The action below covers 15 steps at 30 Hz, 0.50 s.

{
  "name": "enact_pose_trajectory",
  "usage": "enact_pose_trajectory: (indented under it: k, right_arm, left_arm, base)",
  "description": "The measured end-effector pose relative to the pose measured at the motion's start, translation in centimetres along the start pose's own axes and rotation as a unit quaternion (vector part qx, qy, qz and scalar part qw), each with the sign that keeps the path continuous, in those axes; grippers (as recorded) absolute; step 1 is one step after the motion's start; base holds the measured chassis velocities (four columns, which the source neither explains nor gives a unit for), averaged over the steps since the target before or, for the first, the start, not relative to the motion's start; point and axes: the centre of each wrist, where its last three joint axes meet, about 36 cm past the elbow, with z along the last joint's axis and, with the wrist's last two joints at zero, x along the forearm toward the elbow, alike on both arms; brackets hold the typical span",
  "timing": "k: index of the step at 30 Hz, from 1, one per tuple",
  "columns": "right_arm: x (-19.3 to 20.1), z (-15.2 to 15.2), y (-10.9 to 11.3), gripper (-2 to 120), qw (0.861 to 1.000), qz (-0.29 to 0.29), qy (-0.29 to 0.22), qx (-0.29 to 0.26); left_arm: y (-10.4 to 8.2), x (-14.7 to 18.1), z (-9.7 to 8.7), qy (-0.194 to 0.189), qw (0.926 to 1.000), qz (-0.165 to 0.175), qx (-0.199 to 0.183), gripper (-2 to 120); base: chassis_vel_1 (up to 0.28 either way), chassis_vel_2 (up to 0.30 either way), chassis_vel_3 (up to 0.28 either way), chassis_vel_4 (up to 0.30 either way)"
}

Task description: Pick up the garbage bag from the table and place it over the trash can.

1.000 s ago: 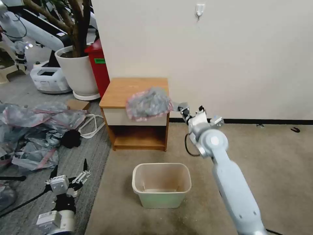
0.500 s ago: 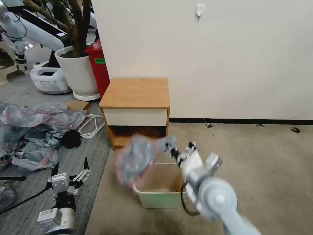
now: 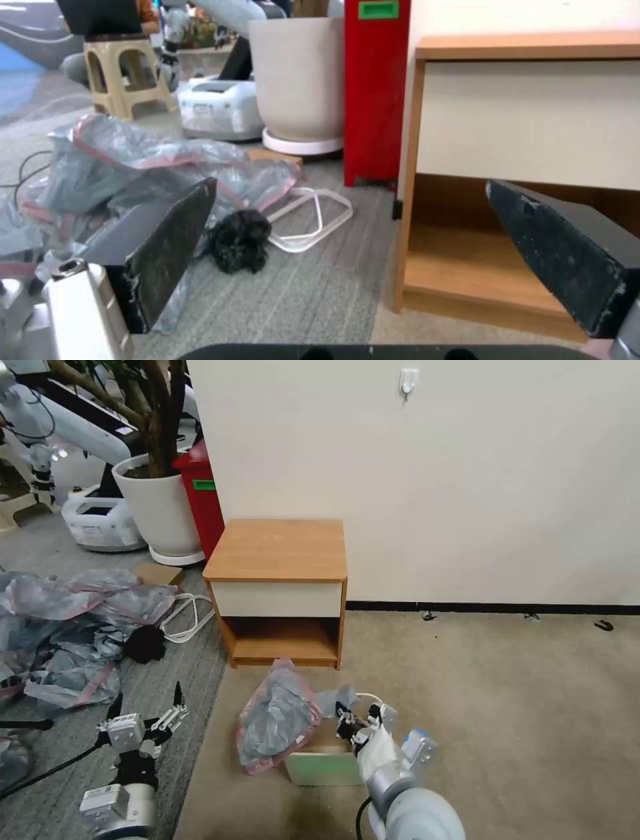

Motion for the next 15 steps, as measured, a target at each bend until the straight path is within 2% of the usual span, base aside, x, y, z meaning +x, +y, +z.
enact_pose_trajectory:
  k: [8,11,12,15]
  right_arm:
    - [0.7,0.9,-0.7,0,0.999,0.001,-0.008,0.050]
    - [0.8,1.2,-1.0,12,0.998,0.007,-0.009,0.064]
    - [0.8,1.2,-1.0,12,0.998,0.007,-0.009,0.064]
    - [0.9,1.3,-1.3,26,0.997,0.011,-0.009,0.080]
  left_arm:
    - [-0.1,-0.2,0.0,-0.002,1.0000,0.002,0.001,100]
    - [-0.3,-0.3,0.0,-0.003,1.0000,0.004,0.003,100]
    - [-0.3,-0.3,0.0,-0.003,1.0000,0.004,0.003,100]
    - [-0.4,-0.3,0.2,-0.001,1.0000,0.006,0.005,100]
  base:
    - [0.000,0.000,0.000,0.000]
    - [0.000,0.000,0.000,0.000]
    - [0.000,0.000,0.000,0.000]
    - [0.000,0.000,0.000,0.000]
